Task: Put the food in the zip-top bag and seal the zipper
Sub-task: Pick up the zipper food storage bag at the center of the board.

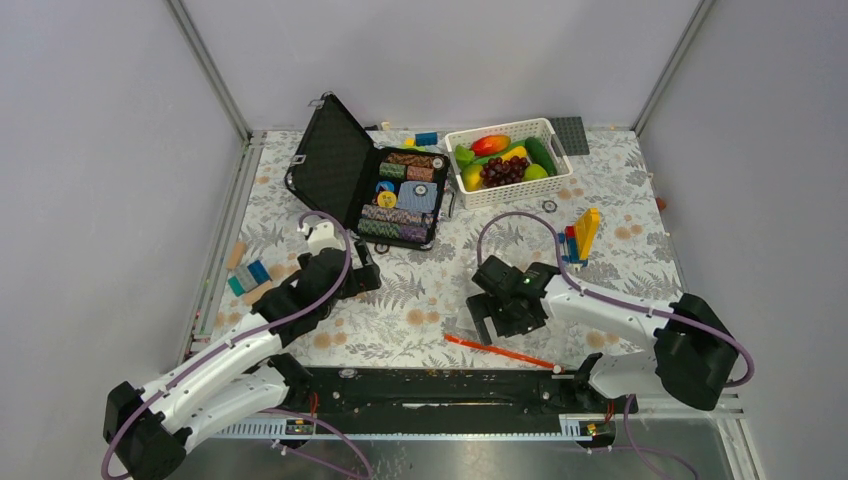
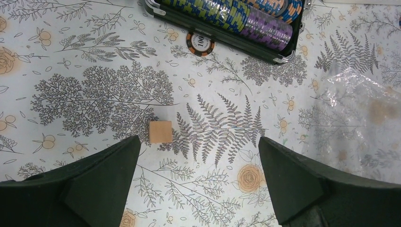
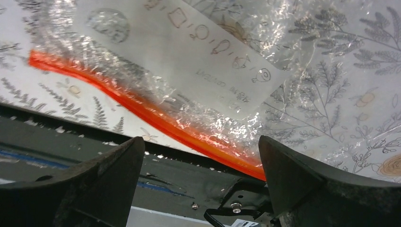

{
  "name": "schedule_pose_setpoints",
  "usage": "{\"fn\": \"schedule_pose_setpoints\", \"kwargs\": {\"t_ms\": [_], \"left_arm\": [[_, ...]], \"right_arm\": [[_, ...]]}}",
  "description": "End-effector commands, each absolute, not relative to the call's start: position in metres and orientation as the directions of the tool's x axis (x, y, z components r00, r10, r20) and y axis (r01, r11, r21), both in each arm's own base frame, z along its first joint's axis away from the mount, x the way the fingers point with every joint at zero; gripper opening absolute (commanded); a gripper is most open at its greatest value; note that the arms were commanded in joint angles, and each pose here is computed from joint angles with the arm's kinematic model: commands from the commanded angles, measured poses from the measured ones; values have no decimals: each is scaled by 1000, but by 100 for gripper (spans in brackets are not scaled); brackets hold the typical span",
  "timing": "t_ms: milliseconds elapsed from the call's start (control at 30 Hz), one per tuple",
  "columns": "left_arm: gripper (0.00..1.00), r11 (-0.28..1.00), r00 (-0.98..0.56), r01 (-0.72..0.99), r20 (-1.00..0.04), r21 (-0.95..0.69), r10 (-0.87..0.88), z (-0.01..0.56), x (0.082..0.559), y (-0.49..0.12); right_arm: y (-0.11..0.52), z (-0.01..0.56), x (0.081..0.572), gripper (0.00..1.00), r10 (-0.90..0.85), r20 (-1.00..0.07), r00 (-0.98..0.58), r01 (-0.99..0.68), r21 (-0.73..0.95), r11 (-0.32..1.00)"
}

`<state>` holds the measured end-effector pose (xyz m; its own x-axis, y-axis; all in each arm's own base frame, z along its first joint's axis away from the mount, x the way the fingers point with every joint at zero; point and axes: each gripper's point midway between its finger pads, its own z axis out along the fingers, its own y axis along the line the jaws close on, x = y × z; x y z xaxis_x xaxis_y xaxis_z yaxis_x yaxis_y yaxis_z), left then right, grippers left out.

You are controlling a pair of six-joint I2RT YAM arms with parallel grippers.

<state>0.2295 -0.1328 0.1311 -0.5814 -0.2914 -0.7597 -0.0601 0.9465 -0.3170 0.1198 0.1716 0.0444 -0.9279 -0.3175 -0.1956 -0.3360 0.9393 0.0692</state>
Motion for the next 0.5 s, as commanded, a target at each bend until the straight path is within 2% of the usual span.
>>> {"fn": "schedule_pose_setpoints", "kwargs": {"t_ms": [0, 67, 267, 467], "left_arm": [[99, 936, -564, -32, -767, -350, -306, 139, 233, -139], [99, 936, -565, -33, -766, -350, -306, 139, 233, -139], [99, 935, -568, -36, -762, -353, -310, 137, 231, -139], [99, 932, -570, -30, -760, -360, -312, 138, 230, -140]], "right_arm": [[165, 30, 123, 98, -262, -204, -943, -269, 8, 963], [164, 25, 125, 100, -260, -202, -944, -263, -12, 965], [172, 11, 120, 93, -260, -175, -950, -267, 18, 964], [175, -1, 117, 82, -239, -161, -958, -247, 27, 969]]}}
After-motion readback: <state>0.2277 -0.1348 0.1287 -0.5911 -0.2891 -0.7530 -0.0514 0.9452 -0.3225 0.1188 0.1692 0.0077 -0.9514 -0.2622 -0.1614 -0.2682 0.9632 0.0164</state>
